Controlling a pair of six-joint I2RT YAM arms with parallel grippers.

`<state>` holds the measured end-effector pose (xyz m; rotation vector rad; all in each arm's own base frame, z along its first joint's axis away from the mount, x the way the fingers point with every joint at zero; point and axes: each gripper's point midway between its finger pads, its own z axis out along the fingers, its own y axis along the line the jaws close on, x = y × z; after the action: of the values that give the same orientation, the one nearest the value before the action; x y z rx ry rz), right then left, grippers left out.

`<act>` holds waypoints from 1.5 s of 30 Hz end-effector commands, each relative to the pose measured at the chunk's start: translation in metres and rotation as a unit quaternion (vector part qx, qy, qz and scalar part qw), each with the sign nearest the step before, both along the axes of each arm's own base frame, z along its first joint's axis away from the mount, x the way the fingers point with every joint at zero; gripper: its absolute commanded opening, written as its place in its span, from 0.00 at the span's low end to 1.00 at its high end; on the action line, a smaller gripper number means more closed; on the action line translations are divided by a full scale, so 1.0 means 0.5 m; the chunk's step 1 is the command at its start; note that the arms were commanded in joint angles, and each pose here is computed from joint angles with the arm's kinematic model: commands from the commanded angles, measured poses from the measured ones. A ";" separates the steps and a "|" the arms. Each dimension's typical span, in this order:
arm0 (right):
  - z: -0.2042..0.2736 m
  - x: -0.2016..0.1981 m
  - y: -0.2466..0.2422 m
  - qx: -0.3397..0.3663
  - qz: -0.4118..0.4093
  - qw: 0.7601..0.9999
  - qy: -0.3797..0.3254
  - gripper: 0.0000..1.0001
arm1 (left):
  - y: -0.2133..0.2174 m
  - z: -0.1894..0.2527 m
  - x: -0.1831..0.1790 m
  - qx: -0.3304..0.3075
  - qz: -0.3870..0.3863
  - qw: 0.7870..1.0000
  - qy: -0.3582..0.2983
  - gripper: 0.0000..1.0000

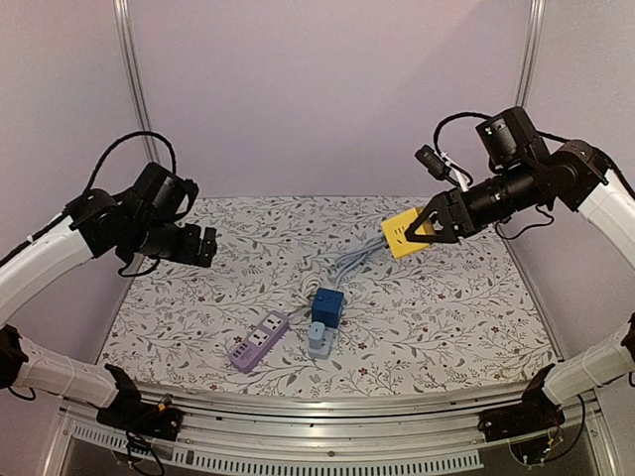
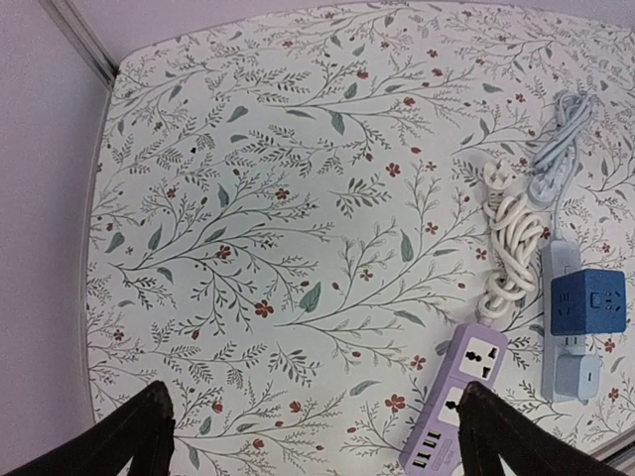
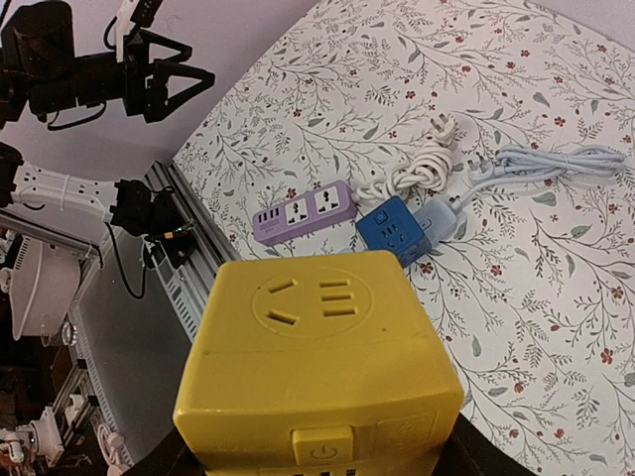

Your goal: Insert the plug

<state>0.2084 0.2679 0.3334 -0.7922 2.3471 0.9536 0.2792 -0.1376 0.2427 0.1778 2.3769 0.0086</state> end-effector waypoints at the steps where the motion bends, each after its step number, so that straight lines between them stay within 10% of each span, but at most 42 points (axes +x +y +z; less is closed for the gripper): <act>1: 0.036 0.021 0.032 -0.007 -0.017 1.000 -0.024 0.00 | 0.047 -0.009 -0.005 0.025 0.040 0.999 0.004 1.00; 9: 0.025 0.051 0.135 -0.066 -0.016 0.997 -0.038 0.00 | 0.046 -0.108 -0.045 0.047 0.004 0.991 0.124 0.99; 45: -0.343 0.052 0.440 -0.269 0.087 0.956 -0.076 0.00 | 0.165 -0.001 -0.128 -0.093 0.072 0.988 -0.103 1.00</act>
<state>0.2300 0.4856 0.1714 -1.2139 2.4708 0.3475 0.2151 -0.0553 0.2387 -0.0516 2.2110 -0.0809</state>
